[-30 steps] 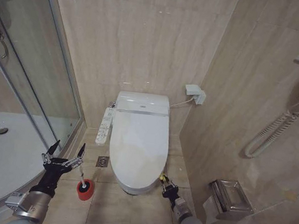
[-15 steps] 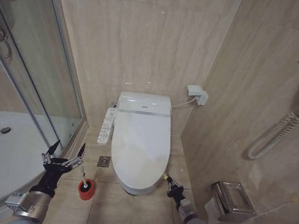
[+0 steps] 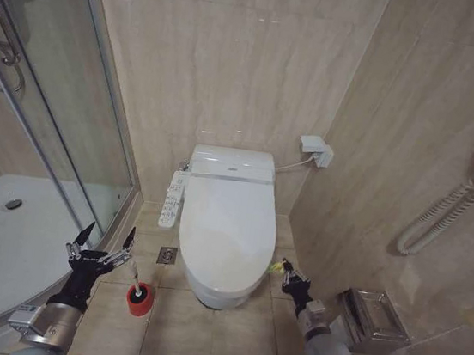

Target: Open the toilet lid, clean the toilet bowl with a toilet brush, close the toilet lid, and flush.

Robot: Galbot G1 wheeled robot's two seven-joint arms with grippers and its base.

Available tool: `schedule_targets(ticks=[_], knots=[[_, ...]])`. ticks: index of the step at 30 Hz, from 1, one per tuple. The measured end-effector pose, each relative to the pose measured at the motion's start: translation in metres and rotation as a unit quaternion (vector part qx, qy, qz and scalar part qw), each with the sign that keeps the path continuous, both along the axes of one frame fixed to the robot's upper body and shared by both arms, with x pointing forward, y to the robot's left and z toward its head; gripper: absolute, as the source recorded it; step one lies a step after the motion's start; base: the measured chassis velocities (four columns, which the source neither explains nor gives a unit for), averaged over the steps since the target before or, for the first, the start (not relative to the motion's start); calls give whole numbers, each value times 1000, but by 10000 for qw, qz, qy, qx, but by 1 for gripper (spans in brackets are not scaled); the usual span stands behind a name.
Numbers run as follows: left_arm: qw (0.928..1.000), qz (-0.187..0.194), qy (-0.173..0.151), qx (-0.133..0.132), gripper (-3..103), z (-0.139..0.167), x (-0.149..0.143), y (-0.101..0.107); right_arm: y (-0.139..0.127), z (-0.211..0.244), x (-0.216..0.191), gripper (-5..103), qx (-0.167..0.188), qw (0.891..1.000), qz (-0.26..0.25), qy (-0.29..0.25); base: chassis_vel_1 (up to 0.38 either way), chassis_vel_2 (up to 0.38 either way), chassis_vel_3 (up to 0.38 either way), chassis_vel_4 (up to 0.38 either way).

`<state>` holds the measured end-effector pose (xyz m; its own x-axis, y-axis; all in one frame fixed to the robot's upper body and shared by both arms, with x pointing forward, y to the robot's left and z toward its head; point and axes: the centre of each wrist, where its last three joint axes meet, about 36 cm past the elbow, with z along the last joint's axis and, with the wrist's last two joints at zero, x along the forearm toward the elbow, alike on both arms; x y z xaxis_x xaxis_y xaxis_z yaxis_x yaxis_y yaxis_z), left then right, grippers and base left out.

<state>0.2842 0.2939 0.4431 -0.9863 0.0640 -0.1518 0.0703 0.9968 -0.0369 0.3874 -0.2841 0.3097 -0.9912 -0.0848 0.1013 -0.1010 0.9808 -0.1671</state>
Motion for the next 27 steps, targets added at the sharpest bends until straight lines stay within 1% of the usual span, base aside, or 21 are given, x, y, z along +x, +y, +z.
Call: schedule_targets(ticks=[10, 13, 14, 18, 24, 27], knots=[[10000, 0, 0, 0, 100, 0, 0, 0, -10, 47, 2, 2, 132, 9974, -373, -595, 0, 0, 0, 0], [10000, 0, 0, 0, 100, 0, 0, 0, -8, 70, 2, 2, 322, 9950, -539, -775, 0, 0, 0, 0], [10000, 0, 0, 0, 100, 0, 0, 0, -8, 70, 2, 2, 322, 9950, -539, -775, 0, 0, 0, 0], [10000, 0, 0, 0, 100, 0, 0, 0, -4, 96, 6, 2, 619, 9910, -704, -955, 0, 0, 0, 0], [10000, 0, 0, 0, 100, 0, 0, 0, -3, 114, 13, 2, 808, 9874, -779, -1119, 0, 0, 0, 0], [10000, 0, 0, 0, 100, 0, 0, 0, -2, 127, 25, 2, 950, 9844, -840, -1218, 0, 0, 0, 0]])
